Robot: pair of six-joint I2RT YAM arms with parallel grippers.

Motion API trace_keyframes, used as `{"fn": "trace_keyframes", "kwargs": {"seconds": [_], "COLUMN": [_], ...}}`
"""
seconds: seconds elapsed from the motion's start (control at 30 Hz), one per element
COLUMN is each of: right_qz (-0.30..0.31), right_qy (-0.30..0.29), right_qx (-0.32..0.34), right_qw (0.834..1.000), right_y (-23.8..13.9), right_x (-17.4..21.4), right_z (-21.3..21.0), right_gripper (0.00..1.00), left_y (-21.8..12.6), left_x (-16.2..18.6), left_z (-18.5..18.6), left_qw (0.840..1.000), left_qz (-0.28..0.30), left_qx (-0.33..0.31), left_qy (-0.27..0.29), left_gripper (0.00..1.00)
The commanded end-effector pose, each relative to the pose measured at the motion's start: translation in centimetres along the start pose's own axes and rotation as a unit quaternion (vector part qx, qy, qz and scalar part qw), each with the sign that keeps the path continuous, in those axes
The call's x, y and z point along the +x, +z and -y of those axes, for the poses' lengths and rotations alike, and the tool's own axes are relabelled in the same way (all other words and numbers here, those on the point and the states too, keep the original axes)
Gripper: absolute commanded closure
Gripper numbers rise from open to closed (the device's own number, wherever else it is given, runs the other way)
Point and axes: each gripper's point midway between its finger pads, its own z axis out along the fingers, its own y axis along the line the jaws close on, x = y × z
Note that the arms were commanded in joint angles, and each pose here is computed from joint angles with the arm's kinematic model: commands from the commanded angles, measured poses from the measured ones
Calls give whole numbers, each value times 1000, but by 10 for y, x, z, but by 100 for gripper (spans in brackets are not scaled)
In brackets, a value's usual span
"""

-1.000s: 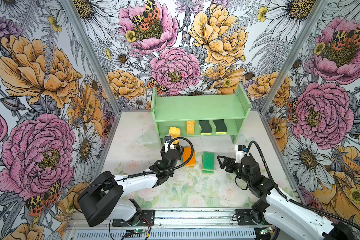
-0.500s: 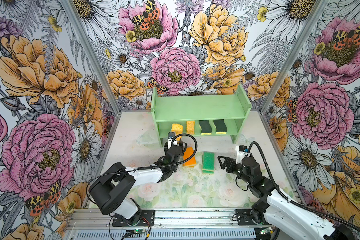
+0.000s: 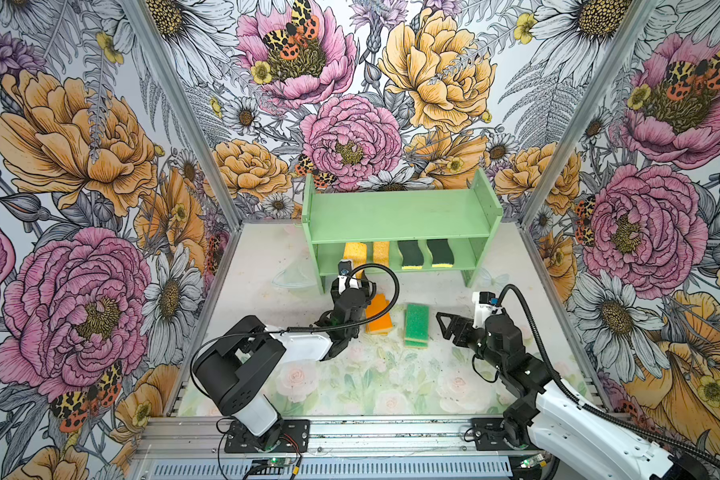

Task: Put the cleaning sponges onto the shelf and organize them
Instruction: 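Push the held yellow sponge into the lower shelf beside the other yellow sponge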

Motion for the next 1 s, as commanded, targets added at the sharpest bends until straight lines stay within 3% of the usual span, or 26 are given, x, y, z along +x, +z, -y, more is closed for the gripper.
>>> {"fn": "trace_keyframes", "kwargs": {"seconds": [0.0, 0.97], "right_qz": [6, 4], "right_qy": [3, 3], "right_qx": [5, 14], "right_qw": [1000, 1000], "right_y": [-1, 1], "right_x": [-1, 1], "right_z": [4, 7], "right_gripper": [17, 17], "left_y": [5, 23], "left_x": [-16, -13], "left_z": [-5, -14], "left_qw": [999, 999], "left_qz": [27, 38], "left_qx": [-14, -31], "left_qy": [-15, -19], "left_gripper": [41, 37]}}
